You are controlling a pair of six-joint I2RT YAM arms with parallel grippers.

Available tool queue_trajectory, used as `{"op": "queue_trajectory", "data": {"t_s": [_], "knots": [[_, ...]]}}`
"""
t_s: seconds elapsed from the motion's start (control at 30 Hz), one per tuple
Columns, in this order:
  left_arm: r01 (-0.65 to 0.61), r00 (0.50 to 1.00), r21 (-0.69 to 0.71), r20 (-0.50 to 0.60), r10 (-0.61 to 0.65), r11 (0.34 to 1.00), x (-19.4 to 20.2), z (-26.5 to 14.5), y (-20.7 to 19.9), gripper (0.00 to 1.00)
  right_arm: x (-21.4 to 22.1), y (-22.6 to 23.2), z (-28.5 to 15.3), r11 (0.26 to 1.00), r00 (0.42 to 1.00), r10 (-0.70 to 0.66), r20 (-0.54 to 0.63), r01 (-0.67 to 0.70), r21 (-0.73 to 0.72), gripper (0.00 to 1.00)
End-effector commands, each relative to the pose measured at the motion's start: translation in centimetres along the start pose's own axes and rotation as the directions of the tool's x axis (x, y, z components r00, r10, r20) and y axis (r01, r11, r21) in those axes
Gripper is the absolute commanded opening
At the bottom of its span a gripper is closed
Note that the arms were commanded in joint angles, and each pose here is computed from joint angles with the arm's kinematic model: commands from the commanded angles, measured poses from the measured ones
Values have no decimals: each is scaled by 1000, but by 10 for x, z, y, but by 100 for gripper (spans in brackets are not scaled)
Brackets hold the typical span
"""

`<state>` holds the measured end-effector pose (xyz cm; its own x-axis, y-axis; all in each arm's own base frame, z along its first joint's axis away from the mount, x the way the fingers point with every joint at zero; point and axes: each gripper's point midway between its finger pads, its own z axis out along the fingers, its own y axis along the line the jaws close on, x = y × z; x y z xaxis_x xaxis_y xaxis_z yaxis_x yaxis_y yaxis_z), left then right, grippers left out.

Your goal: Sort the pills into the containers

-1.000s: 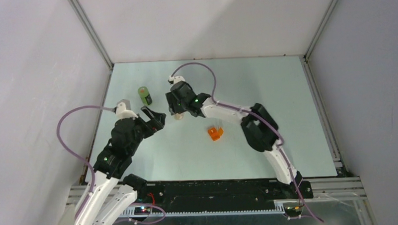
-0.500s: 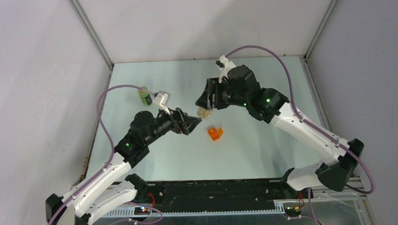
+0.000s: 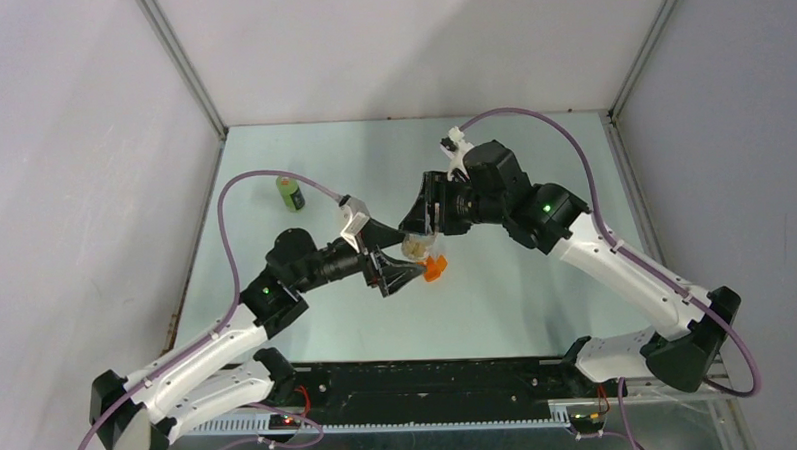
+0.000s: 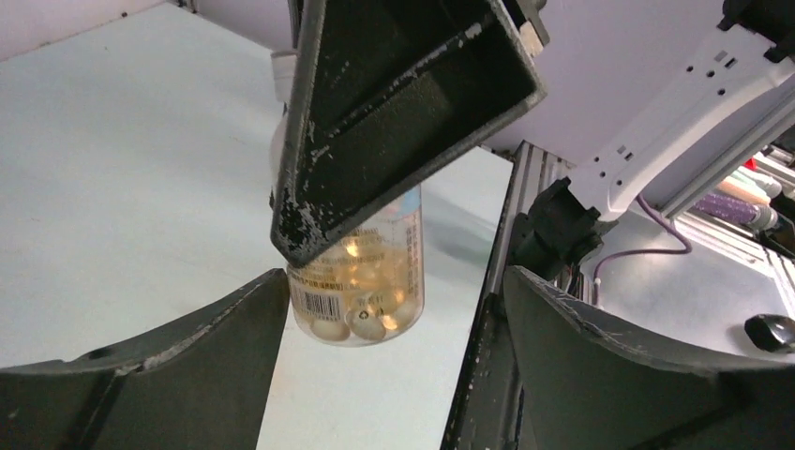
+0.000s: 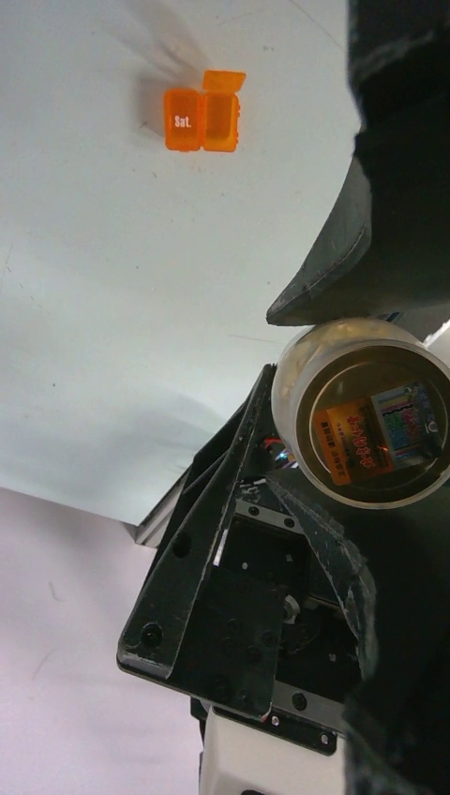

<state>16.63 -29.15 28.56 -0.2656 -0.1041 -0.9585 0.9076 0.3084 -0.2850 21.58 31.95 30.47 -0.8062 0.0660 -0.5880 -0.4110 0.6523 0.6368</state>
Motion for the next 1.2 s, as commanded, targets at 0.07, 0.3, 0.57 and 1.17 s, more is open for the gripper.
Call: {"op": "queue_trajectory", "data": {"t_s": [0.07, 0.3, 0.57, 1.17], "knots": [[17, 994, -48, 107, -12, 999, -20, 9, 9, 77, -14, 25, -6, 994, 998, 20, 62, -13, -112, 43], [75, 986, -30, 154, -70, 997, -28, 21, 11, 61, -27, 39, -4, 985, 995, 17, 101, 1, -175, 43], [37, 988, -93, 152, -23, 995, -26, 18, 22, 0, -32, 26, 9, 993, 995, 7, 104, 5, -117, 80], [28, 994, -207, 110, -5, 978, -15, 25, 49, 0, -39, -3, -19, 996, 988, 8, 155, 6, -89, 49]]}}
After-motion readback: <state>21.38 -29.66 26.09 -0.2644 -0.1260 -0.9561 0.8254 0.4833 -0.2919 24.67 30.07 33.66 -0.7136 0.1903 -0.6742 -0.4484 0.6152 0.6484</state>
